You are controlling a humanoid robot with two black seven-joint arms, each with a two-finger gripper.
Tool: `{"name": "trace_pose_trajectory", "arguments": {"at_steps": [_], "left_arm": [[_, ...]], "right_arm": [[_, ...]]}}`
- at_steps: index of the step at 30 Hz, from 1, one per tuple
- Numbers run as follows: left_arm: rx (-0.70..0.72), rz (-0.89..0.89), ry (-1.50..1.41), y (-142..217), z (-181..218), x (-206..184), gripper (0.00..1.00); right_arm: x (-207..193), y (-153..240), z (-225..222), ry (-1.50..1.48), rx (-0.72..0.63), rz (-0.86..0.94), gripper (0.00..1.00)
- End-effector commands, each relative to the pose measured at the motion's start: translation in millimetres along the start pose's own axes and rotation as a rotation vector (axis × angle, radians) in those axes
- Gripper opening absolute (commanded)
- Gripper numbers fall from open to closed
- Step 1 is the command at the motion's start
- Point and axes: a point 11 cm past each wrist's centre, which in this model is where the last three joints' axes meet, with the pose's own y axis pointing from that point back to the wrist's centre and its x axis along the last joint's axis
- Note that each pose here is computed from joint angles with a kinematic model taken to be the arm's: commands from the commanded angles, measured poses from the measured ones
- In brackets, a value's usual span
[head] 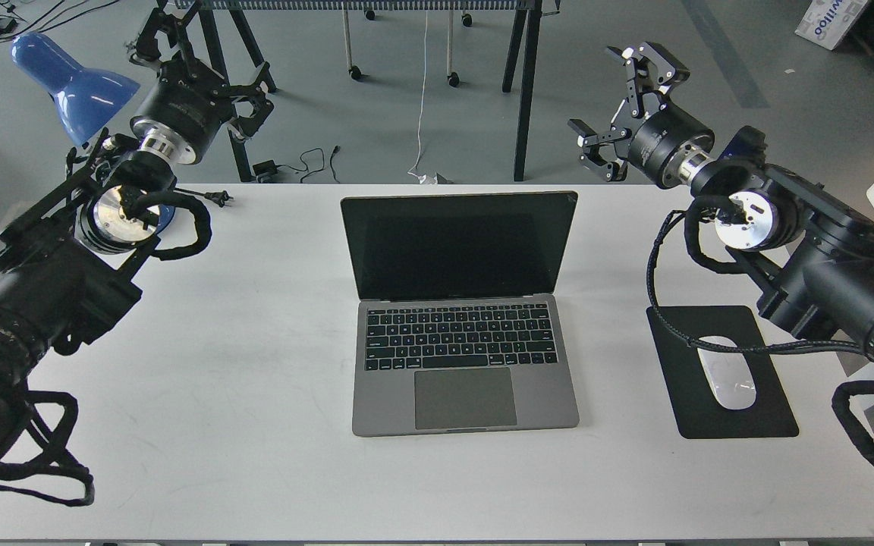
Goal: Close notebook with right arm
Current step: 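Move the right gripper over the top edge of the laptop screen, then push the laptop screen down toward the keyboard with the right gripper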
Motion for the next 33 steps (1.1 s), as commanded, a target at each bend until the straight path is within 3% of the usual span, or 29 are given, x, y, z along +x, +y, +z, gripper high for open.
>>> {"name": "trace_pose_trajectory", "arguments": {"at_steps": [1,8,33], "left_arm": [[0.001,0.0,-0.001,0,0,0,1.0],[0.003,0.002,-0.003,1,0,1,1.0],[0.004,0.0,-0.004,0,0,0,1.0]], "right_arm": [[-10,-3,11,0.024,-0.034,-0.027,1.0],[-27,2,32,0.041,-0.091,-0.097,1.0],[-20,57,76,0.036,-0.211,-0.155,1.0]]}}
